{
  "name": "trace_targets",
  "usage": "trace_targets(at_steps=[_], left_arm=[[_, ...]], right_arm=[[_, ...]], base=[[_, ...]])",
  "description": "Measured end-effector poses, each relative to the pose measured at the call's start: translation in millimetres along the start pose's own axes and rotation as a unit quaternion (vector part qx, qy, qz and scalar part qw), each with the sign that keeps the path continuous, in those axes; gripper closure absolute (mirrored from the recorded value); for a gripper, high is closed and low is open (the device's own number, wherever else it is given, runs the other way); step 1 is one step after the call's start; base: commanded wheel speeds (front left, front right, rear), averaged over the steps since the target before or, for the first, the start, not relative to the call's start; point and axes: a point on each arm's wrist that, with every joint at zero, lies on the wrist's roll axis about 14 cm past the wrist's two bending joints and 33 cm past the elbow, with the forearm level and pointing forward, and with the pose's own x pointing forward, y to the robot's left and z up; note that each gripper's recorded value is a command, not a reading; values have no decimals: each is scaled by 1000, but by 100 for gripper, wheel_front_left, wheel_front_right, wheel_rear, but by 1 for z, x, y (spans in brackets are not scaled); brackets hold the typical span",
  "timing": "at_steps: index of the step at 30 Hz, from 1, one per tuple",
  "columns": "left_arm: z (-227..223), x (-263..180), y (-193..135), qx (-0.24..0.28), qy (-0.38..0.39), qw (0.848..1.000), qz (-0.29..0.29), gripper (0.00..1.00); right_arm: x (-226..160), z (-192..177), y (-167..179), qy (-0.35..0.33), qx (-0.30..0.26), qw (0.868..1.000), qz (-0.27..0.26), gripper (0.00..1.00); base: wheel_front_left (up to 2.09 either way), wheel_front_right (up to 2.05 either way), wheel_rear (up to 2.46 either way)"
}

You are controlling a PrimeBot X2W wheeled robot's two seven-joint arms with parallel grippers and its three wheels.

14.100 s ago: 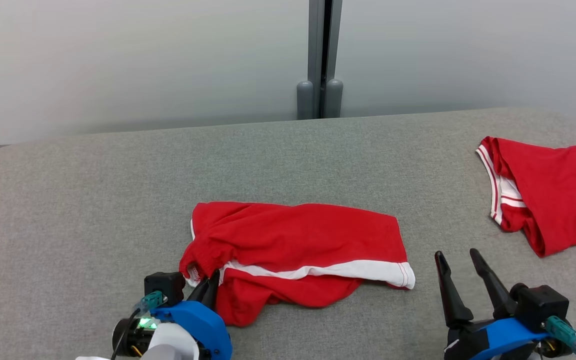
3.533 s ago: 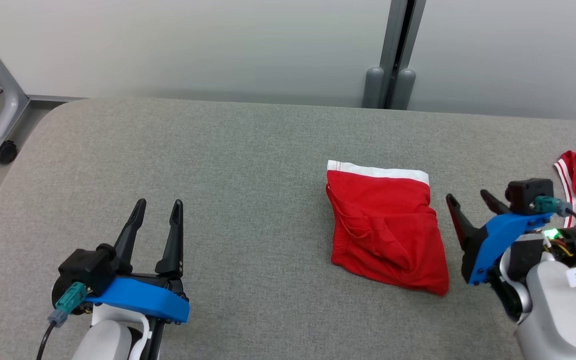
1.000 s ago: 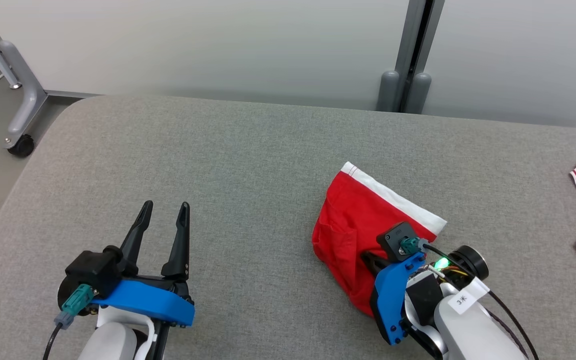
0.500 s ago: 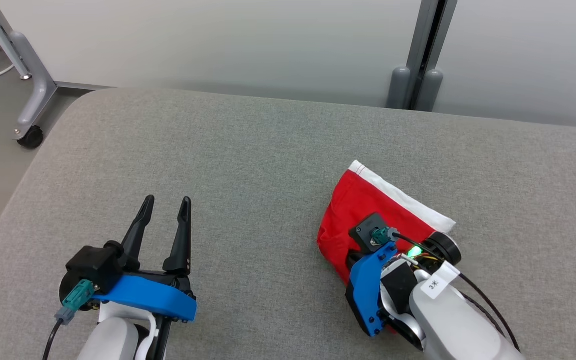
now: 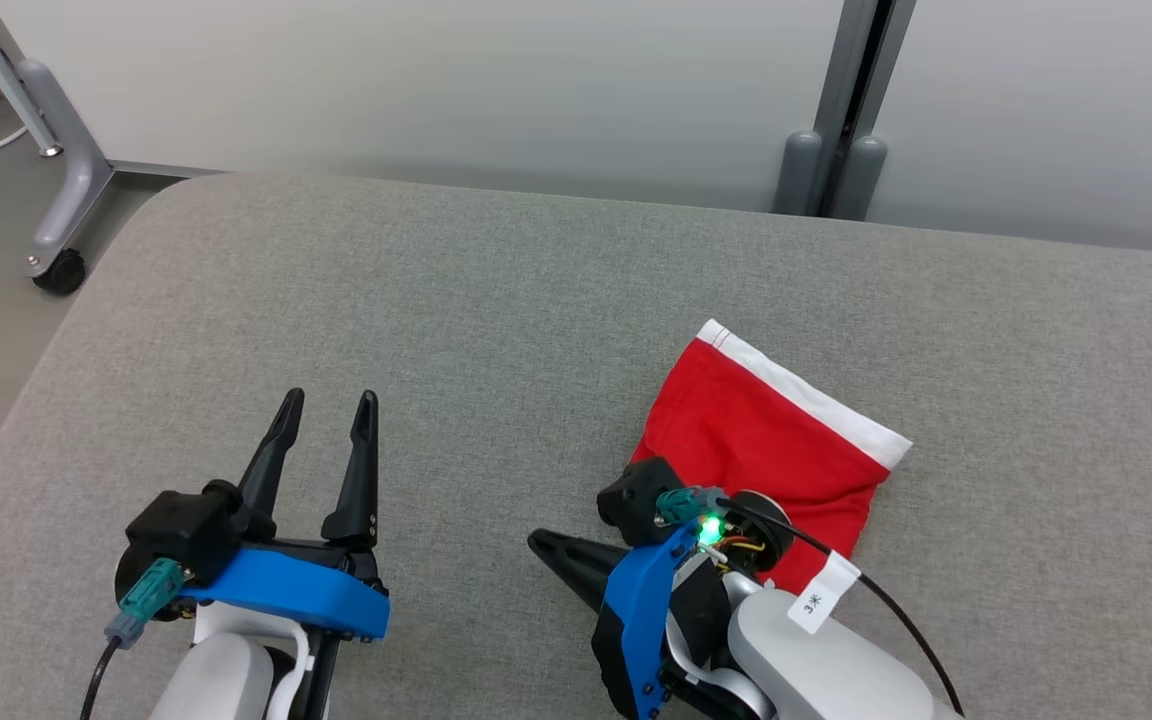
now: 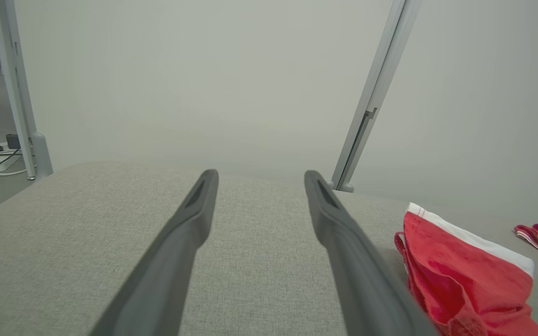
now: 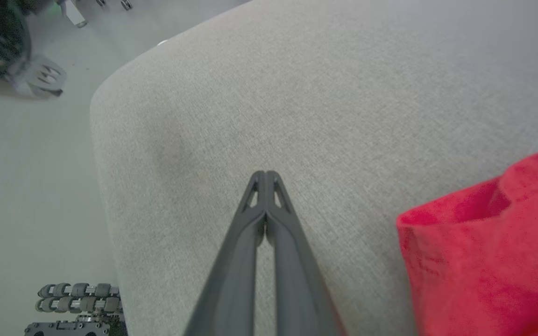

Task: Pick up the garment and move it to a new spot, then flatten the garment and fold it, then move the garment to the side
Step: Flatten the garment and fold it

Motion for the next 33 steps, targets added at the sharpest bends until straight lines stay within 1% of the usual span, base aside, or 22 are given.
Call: trace_targets(at_steps=[1,2,3,5,7,10,14,19,22,26,27,29,33], left_arm=[[1,1,0,0,-1,1000,0,0],[1,1,1,0,-2,1000,1,0],[3,2,1,-1,-4,1000,1,0],[4,3,1,-1,-7,1000,1,0],[4,2,0,-1,-7,1000,0,0],[5,4,-1,0,-10,1000,-2,0],[4,5,-7,0,-10,1000,-11,0],[4,6,-12,0,-10,1000,-18,0],[3,5,-13,-1,-8,1000,-19,0],[1,2,-14,-1,-6,1000,-19,0],[2,2,-13,0,-6,1000,-18,0],[2,1,-10,0,-6,1000,-15,0],[1,-1,-7,-1,-4,1000,-10,0]], right_arm=[[-1,8,1,-19,9,1000,3,100],[-2,16,1,-39,16,999,4,53],[-4,24,0,-58,24,998,3,0],[-10,41,-6,-98,40,994,-5,0],[-20,51,-19,-131,56,989,-25,0],[-38,49,-46,-153,76,983,-70,0],[-66,33,-83,-155,87,974,-137,0],[-90,8,-116,-134,83,965,-207,0],[-98,1,-128,-129,75,960,-235,0],[-94,-4,-128,-124,65,960,-244,0],[-91,-5,-126,-124,62,960,-242,15],[-84,-10,-120,-113,54,964,-234,100],[-66,-18,-107,-85,38,973,-209,100]], base=[[0,0,0],[0,0,0],[0,0,0],[0,0,0],[0,0,0],[0,0,0],[0,0,0],[0,0,0],[0,0,0],[0,0,0],[0,0,0],[0,0,0],[0,0,0]])
